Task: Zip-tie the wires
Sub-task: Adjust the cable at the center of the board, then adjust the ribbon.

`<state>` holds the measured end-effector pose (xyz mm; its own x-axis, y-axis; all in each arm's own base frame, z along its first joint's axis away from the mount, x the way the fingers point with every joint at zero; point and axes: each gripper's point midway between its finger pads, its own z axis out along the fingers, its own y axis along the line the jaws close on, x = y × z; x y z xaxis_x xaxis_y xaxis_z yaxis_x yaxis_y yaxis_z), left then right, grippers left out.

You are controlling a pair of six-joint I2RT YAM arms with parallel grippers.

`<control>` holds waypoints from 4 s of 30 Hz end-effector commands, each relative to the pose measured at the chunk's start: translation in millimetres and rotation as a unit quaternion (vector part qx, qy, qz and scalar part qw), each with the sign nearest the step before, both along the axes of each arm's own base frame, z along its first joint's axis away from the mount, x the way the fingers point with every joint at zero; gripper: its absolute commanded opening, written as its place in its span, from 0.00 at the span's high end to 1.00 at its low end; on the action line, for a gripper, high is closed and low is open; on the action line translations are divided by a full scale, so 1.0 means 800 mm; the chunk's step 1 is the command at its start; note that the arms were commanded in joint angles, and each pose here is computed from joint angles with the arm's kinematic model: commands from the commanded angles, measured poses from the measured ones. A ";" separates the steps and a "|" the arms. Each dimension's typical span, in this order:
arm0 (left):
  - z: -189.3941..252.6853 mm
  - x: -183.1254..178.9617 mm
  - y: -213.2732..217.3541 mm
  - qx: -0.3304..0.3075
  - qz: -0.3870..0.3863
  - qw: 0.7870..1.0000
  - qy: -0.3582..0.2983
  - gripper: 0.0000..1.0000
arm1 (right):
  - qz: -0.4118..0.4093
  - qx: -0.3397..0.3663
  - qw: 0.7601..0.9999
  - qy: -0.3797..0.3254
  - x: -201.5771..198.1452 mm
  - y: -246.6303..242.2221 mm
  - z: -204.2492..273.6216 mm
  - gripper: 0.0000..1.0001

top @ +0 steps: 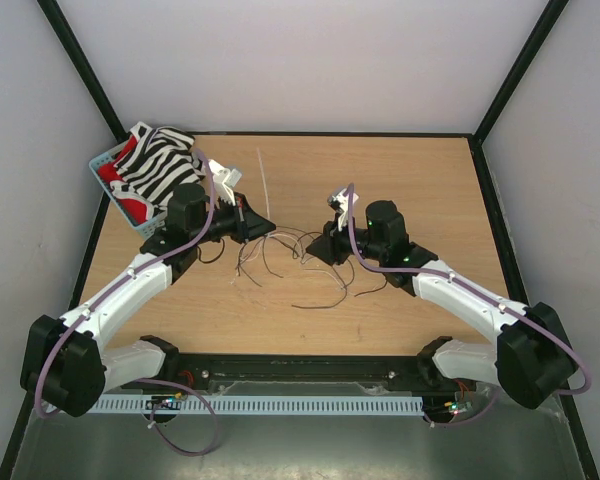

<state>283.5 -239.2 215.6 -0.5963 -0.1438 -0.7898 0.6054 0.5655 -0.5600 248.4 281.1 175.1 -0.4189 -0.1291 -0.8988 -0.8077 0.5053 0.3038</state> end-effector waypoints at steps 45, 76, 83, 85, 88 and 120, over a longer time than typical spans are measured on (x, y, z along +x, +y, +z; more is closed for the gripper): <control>0.023 0.006 -0.002 -0.013 -0.002 1.000 -0.021 1.00 | 0.029 -0.001 0.999 0.033 -0.001 0.014 -0.027 0.97; 0.031 0.003 0.002 -0.016 -0.005 0.999 -0.032 1.00 | -0.025 0.024 0.999 0.023 0.003 -0.040 0.013 0.57; 0.036 -0.004 -0.003 -0.016 -0.030 0.998 -0.046 1.00 | -0.036 0.126 0.987 0.094 0.022 -0.006 0.074 0.47; 0.038 -0.008 -0.005 -0.017 -0.039 0.998 -0.050 1.00 | -0.057 0.152 0.980 0.112 0.036 -0.001 0.087 0.46; 0.038 -0.014 -0.010 -0.016 -0.051 0.997 -0.056 1.00 | -0.081 0.180 0.970 0.139 0.056 0.008 0.101 0.46; 0.031 -0.033 -0.037 -0.023 -0.098 0.994 -0.052 1.00 | 0.031 0.247 0.956 0.153 0.061 0.102 0.143 1.00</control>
<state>256.6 -261.7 222.6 -0.5748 -0.0602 -0.8161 0.7150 0.4480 -0.5367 289.6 359.3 256.9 -0.7454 0.1995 -0.6360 -0.5986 0.2192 0.7704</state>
